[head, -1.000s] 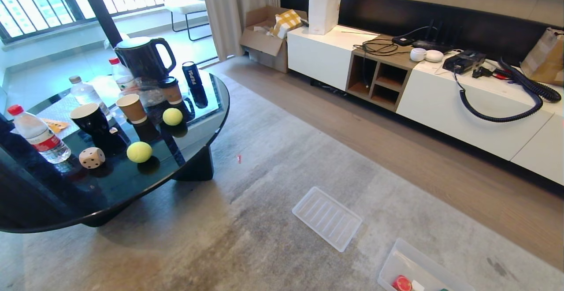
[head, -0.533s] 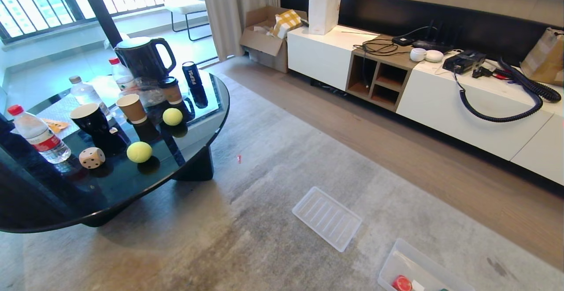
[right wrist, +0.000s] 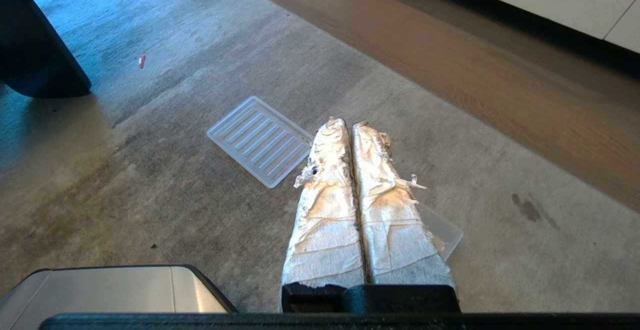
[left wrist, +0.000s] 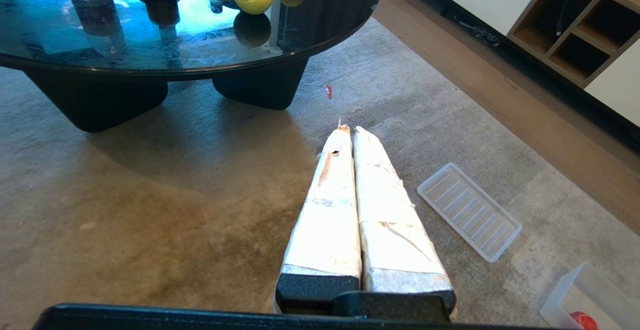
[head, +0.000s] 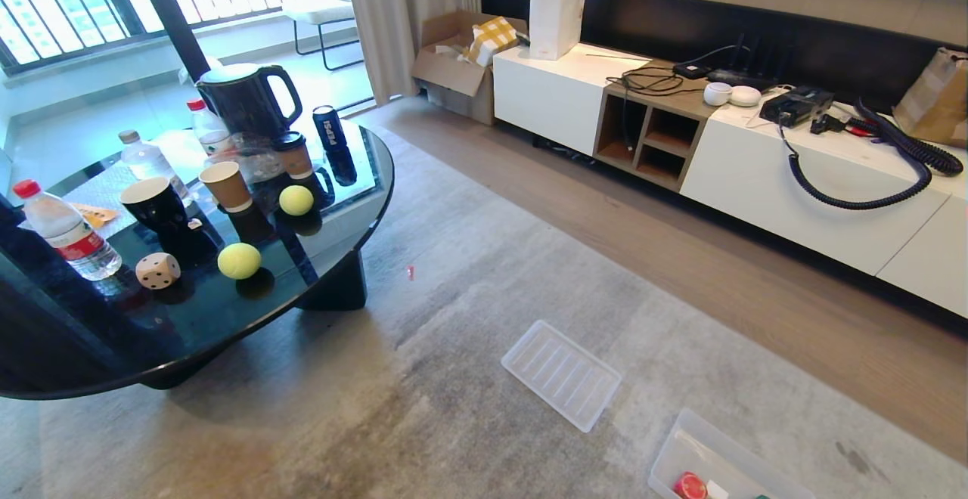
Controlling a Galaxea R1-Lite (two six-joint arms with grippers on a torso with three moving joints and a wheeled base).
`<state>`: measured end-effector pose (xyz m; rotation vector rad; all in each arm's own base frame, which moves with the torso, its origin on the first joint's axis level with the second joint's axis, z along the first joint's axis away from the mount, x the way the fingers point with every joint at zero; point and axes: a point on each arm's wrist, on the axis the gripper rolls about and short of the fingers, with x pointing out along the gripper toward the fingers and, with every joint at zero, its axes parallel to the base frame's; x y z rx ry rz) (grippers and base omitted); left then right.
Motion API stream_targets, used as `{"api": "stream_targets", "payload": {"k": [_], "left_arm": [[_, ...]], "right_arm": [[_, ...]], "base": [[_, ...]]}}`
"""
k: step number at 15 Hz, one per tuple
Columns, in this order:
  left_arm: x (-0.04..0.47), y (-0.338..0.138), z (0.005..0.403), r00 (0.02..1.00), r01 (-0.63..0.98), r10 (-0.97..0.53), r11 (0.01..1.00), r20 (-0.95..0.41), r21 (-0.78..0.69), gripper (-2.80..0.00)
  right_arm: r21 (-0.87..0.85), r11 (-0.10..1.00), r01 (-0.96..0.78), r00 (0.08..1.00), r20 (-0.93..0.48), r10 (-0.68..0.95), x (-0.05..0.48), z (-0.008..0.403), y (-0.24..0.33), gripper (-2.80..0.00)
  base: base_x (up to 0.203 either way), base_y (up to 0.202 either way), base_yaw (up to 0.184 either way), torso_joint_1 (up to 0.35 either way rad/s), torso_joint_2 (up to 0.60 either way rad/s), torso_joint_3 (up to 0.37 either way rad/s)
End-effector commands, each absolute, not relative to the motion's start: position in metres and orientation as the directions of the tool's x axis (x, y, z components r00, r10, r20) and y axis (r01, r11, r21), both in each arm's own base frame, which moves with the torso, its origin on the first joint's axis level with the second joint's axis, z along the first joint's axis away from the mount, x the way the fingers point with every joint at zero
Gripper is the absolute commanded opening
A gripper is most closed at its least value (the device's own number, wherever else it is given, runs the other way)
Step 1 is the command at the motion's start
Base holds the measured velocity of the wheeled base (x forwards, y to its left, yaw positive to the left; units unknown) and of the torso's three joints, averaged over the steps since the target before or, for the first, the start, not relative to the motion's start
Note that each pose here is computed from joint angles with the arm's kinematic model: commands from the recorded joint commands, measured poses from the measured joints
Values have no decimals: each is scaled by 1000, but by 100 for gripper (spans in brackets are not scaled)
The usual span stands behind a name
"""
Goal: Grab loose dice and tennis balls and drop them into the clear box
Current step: Pick up the ball on the table
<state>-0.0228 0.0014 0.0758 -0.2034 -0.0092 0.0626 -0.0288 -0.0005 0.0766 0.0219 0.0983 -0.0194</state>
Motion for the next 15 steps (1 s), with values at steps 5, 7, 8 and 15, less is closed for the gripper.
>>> {"api": "stream_targets", "payload": {"k": [5, 7, 8, 15], "left_arm": [[-23, 1, 75, 998, -60, 61, 978, -2, -199, -280], [-23, 1, 75, 998, -59, 60, 978, 0, -198, -280], [-23, 1, 76, 998, -60, 61, 978, 2, -198, -280], [-23, 1, 75, 998, -60, 61, 978, 0, -201, -280]], "right_arm": [[21, 1000, 21, 995, -101, -18, -29, 76, 0, -280], [21, 1000, 21, 995, -101, -18, -29, 76, 0, -280], [21, 1000, 21, 995, -101, -18, -29, 76, 0, -280], [-6, 1000, 7, 995, -103, -8, -29, 76, 0, -280]], "base": [[0, 0, 0, 0, 0, 0], [0, 0, 0, 0, 0, 0], [0, 0, 0, 0, 0, 0], [0, 0, 0, 1, 4, 106]]}}
